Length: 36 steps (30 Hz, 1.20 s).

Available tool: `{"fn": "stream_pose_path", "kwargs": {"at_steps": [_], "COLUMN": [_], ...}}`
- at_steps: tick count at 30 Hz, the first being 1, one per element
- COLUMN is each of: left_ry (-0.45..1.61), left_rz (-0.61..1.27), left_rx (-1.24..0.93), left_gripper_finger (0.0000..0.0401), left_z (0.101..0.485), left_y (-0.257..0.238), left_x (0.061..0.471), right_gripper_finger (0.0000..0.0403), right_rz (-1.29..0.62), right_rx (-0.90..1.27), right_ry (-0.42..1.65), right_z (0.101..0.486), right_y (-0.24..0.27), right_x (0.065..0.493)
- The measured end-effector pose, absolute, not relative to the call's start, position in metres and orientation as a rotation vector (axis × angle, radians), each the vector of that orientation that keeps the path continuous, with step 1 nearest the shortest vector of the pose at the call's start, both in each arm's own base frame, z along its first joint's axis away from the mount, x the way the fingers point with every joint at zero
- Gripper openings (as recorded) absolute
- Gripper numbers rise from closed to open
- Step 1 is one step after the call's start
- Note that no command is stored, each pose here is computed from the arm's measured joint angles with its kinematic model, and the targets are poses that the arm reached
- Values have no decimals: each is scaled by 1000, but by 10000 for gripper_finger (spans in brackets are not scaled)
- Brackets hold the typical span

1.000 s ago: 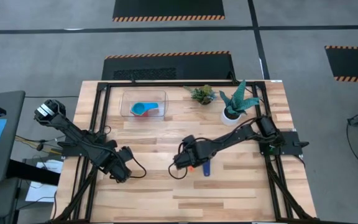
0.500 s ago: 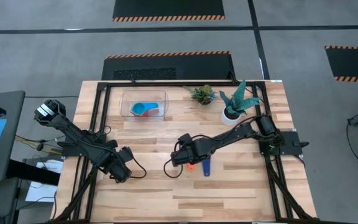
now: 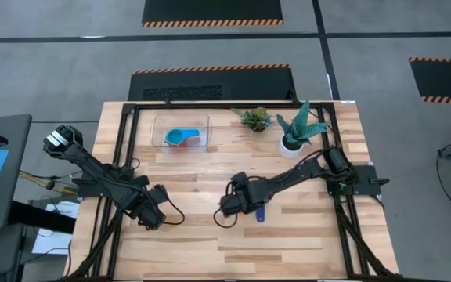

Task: Nest measuring cups in basket
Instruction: Move the orange measuring cup to the top of the table

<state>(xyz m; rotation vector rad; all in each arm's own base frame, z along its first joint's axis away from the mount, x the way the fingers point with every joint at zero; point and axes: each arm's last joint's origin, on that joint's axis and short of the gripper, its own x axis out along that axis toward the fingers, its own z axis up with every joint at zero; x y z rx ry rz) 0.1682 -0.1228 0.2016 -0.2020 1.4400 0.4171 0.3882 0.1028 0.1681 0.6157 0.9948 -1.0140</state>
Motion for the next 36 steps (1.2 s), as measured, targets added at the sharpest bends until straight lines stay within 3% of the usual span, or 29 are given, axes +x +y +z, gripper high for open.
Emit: {"fn": "stream_pose_path", "kwargs": {"at_steps": [23,29,36], "left_ry": [1439,1438,1438], "left_rz": [418,418,419], "left_rx": [-202,-201,-201], "left_gripper_finger": [0,0,0], "left_z": [202,202,202], "left_y": [-123,-123,-123], "left_x": [168,168,168], "right_gripper_finger": [13,13,11], "right_rz": [-1016,-1030,-1006], "right_rx": [596,563,592], "right_ry": [972,1015,983], "right_z": [168,145,143], "right_y": [100,105,107], "right_x": [390,393,397]}}
